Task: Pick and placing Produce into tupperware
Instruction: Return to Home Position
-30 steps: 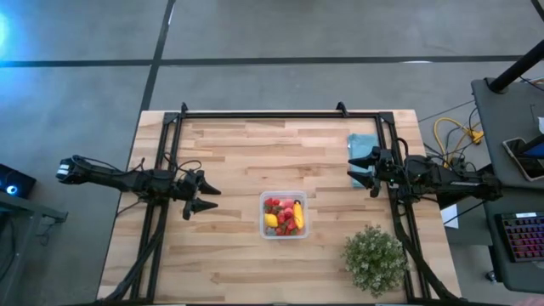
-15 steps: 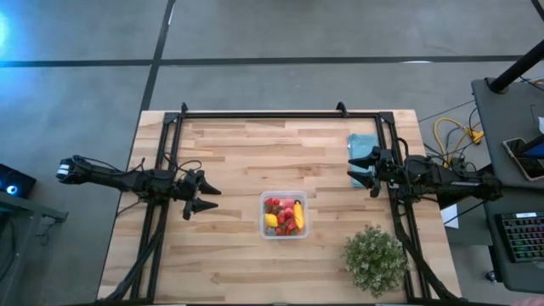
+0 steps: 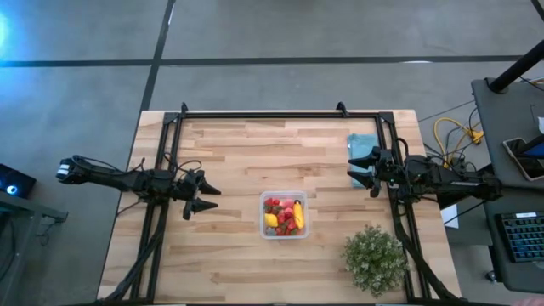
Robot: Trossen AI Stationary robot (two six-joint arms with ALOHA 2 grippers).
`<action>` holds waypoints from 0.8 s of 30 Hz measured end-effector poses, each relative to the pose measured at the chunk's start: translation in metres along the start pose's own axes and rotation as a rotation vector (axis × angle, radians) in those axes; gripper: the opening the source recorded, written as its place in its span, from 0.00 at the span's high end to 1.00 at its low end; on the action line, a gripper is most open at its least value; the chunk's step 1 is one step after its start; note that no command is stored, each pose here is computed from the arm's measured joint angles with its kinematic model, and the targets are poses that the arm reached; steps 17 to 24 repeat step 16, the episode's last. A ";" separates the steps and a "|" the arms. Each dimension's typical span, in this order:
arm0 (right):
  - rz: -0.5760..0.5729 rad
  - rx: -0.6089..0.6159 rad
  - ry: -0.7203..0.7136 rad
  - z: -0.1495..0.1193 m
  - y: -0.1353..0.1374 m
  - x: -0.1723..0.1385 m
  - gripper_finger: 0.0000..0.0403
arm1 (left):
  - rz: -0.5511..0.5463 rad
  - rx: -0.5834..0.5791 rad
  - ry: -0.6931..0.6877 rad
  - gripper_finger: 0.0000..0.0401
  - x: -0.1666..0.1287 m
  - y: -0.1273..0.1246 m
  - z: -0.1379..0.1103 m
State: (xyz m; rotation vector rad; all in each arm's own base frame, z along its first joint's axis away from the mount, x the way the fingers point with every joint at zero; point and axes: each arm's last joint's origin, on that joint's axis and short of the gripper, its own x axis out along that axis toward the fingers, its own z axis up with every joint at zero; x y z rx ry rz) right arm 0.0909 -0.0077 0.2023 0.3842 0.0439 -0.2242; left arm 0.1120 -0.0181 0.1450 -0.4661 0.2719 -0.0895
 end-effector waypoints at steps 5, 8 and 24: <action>0.000 0.000 0.000 0.000 0.000 0.000 0.38 | 0.001 0.000 0.001 0.38 0.000 0.000 0.000; 0.000 0.000 0.000 0.000 0.000 0.000 0.38 | 0.001 0.000 0.001 0.38 0.000 0.000 0.000; 0.000 0.000 0.000 0.000 0.000 0.000 0.37 | 0.000 0.000 0.001 0.38 0.000 0.000 0.000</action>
